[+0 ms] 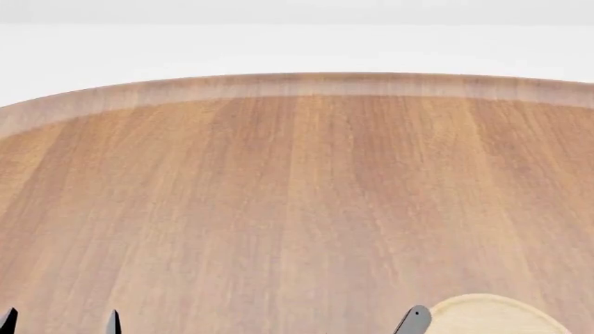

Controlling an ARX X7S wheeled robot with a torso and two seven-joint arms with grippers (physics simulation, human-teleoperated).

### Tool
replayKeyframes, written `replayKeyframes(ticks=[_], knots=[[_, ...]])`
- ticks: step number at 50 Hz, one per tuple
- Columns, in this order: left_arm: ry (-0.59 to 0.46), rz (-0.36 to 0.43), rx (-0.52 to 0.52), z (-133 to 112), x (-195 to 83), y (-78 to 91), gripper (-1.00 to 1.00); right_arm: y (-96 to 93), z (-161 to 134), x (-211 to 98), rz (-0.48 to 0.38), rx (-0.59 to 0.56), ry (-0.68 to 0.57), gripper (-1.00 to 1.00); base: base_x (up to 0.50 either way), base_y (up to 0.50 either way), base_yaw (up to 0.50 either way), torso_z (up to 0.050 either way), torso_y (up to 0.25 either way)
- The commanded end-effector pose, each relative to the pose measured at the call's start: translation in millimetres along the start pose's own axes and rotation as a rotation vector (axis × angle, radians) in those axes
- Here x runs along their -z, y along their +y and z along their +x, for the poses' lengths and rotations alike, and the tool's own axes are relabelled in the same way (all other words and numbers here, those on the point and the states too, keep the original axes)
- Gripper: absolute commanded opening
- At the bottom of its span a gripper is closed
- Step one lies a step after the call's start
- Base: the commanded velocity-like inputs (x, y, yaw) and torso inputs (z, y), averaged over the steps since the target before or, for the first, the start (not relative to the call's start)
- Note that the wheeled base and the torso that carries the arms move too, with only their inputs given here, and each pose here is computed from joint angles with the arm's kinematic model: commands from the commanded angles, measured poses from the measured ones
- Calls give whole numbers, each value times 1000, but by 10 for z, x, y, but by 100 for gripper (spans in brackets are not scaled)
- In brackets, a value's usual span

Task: Put the chocolate pudding to the left of the plate.

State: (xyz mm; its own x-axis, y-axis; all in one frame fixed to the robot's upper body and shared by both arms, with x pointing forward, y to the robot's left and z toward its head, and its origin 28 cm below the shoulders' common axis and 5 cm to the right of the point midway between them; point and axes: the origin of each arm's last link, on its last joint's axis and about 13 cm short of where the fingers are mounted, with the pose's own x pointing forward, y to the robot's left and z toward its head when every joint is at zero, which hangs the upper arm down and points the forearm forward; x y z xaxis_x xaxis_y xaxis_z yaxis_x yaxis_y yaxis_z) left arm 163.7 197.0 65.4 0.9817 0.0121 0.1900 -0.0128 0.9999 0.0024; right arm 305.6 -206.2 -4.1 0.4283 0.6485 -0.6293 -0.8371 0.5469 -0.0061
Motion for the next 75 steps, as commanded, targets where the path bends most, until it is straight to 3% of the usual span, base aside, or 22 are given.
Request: replayKeyframes(ticks=[1, 15, 36, 49, 56, 65, 69, 70, 75], knots=[[0, 1, 1, -1, -3, -2, 100, 7, -22, -8, -6, -1, -1, 100, 0, 0, 0, 0, 0], [0, 2, -1, -3, -3, 4, 100, 6, -48, -19, -11, 11, 0, 100, 0, 0, 0, 0, 0], [0, 4, 1, 2, -2, 4, 100, -24, -288, -271, -56, 68, -43, 100, 0, 0, 0, 0, 0], [2, 3, 4, -2, 2, -4, 100, 100, -637, -665, -158, 129, -160, 100, 0, 0, 0, 0, 0], [3, -1, 5, -6, -6, 2, 100, 321, -818, -926, -223, 215, -276, 100, 0, 0, 0, 0, 0], [-4, 20, 5, -2, -11, 10, 100, 638, -863, -1002, -194, 481, -384, 100, 0, 0, 0, 0, 0], [-13, 32, -2, 1, -22, 17, 100, 806, -920, -1026, -141, 522, -436, 100, 0, 0, 0, 0, 0], [-22, 37, 0, -14, -39, 13, 100, 843, -905, -1012, -159, 642, -415, 100, 0, 0, 0, 0, 0], [-43, 42, -5, -48, -92, 29, 100, 1047, -876, -945, -160, 772, -457, 100, 0, 0, 0, 0, 0]])
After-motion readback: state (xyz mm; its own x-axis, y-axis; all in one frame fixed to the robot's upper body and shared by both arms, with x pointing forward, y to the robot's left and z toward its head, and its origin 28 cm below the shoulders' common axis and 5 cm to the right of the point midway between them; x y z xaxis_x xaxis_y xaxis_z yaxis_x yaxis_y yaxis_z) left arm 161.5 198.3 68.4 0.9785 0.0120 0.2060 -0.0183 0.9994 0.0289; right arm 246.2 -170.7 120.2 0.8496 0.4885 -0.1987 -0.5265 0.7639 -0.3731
